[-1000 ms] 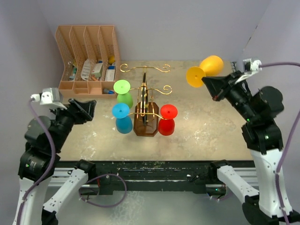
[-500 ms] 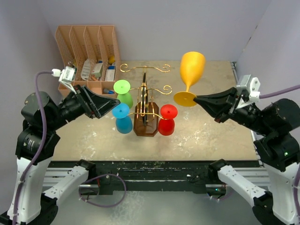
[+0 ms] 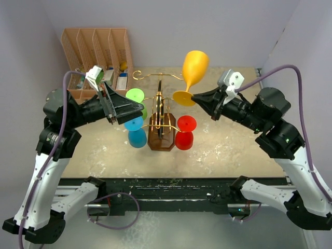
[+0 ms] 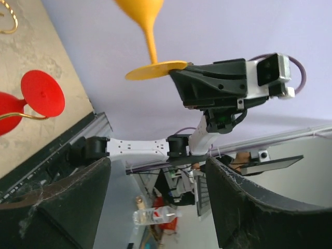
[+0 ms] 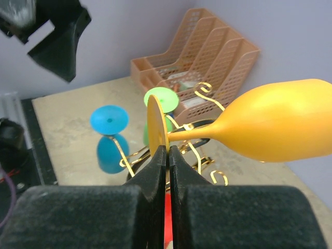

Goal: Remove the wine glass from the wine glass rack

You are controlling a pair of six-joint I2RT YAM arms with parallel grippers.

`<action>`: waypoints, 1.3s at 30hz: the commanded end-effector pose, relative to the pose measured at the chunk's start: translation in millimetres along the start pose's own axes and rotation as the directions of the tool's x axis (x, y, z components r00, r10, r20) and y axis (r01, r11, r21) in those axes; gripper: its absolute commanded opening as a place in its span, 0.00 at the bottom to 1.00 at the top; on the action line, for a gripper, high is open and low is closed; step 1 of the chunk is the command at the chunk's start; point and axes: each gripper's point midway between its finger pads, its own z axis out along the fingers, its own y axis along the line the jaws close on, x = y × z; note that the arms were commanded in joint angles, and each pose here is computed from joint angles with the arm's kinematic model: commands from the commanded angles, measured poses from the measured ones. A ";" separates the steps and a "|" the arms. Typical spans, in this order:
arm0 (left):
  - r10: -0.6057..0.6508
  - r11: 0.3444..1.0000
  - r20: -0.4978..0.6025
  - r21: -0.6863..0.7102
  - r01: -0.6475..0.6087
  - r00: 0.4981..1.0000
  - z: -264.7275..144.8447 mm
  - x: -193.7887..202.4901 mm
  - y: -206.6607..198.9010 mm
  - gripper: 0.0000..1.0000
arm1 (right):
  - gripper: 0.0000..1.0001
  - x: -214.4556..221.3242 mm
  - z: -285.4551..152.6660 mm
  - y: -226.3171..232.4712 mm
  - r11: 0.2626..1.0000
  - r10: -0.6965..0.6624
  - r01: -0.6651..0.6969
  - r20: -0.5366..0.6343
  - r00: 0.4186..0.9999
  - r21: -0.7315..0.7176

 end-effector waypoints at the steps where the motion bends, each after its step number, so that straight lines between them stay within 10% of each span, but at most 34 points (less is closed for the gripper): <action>1: -0.148 0.988 -0.008 0.043 0.148 0.989 4.4 -3.5 -5.3 0.77 | 0.00 -41.4 -0.7 -27.6 0.980 -0.136 0.111 0.148 0.980 0.166; 9: -0.212 0.977 0.028 0.001 0.212 0.977 12.2 -12.8 9.5 0.76 | 0.00 -12.7 44.3 9.4 0.928 -0.309 0.301 0.001 0.951 0.217; 23: -0.215 0.974 0.105 -0.045 0.220 0.971 -5.9 -5.8 10.2 0.75 | 0.00 -8.3 2.5 35.7 0.689 -0.548 0.515 -0.099 0.831 0.510; 31: -0.245 0.965 0.123 -0.061 0.254 0.962 -11.8 -1.3 13.3 0.73 | 0.00 16.3 11.5 66.5 0.484 -0.752 0.701 -0.160 0.639 0.525; 39: -0.258 0.959 0.089 -0.096 0.267 0.962 -3.2 1.0 32.0 0.73 | 0.00 6.6 18.0 81.1 0.428 -0.797 0.716 -0.143 0.587 0.552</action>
